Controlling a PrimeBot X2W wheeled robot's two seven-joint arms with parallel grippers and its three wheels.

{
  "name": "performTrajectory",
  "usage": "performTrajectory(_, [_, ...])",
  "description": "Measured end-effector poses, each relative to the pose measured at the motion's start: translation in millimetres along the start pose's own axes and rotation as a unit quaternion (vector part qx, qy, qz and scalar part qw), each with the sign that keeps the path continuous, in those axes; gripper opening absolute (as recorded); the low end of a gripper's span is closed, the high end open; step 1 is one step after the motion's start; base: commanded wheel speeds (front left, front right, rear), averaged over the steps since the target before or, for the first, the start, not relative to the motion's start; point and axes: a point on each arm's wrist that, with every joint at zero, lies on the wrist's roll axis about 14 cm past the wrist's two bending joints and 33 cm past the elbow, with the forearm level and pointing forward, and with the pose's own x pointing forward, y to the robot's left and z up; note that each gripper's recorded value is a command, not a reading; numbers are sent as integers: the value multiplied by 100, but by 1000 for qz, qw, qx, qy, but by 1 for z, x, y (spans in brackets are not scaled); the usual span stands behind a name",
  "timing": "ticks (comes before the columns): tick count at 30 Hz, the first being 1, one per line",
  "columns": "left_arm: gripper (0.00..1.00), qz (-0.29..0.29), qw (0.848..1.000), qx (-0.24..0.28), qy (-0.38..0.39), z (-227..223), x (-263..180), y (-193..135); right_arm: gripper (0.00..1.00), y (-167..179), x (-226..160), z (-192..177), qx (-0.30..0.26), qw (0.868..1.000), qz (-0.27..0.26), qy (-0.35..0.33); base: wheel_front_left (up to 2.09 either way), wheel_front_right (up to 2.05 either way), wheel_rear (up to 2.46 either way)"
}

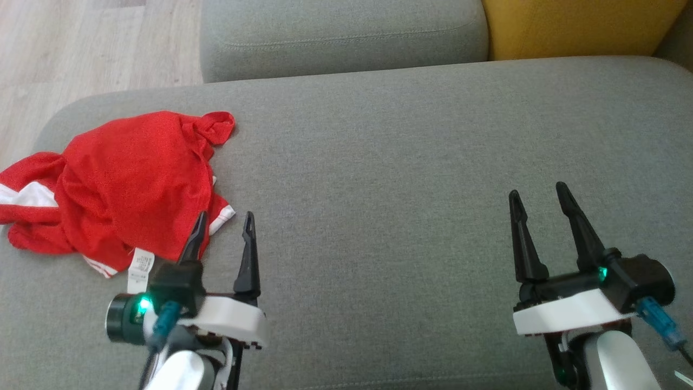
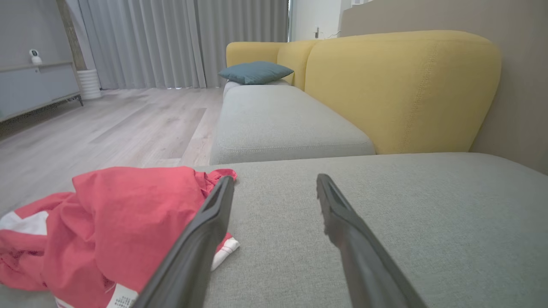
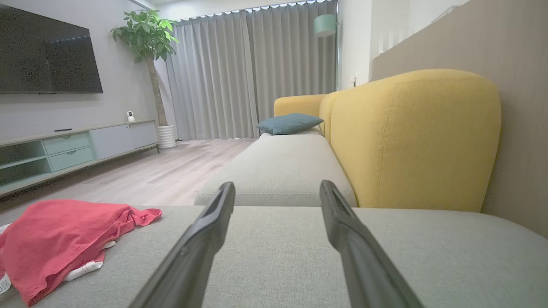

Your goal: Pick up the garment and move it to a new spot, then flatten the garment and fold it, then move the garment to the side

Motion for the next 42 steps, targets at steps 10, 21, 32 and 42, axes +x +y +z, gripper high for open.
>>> performTrajectory(10, [100,-11,998,55,-41,13,-4,-11,100,6,1,9,-40,999,13,-21,0,0,0])
performTrajectory(21, [100,24,997,22,-73,30,-6,-1,100,-9,-3,-2,34,999,-18,-18,0,0,0])
performTrajectory(32, [100,20,998,29,-51,11,-12,3,100,-13,-13,-23,51,998,-30,9,0,0,0])
performTrajectory(42, [100,31,997,32,-58,15,-12,12,100,-8,-10,-28,55,998,-21,17,0,0,0])
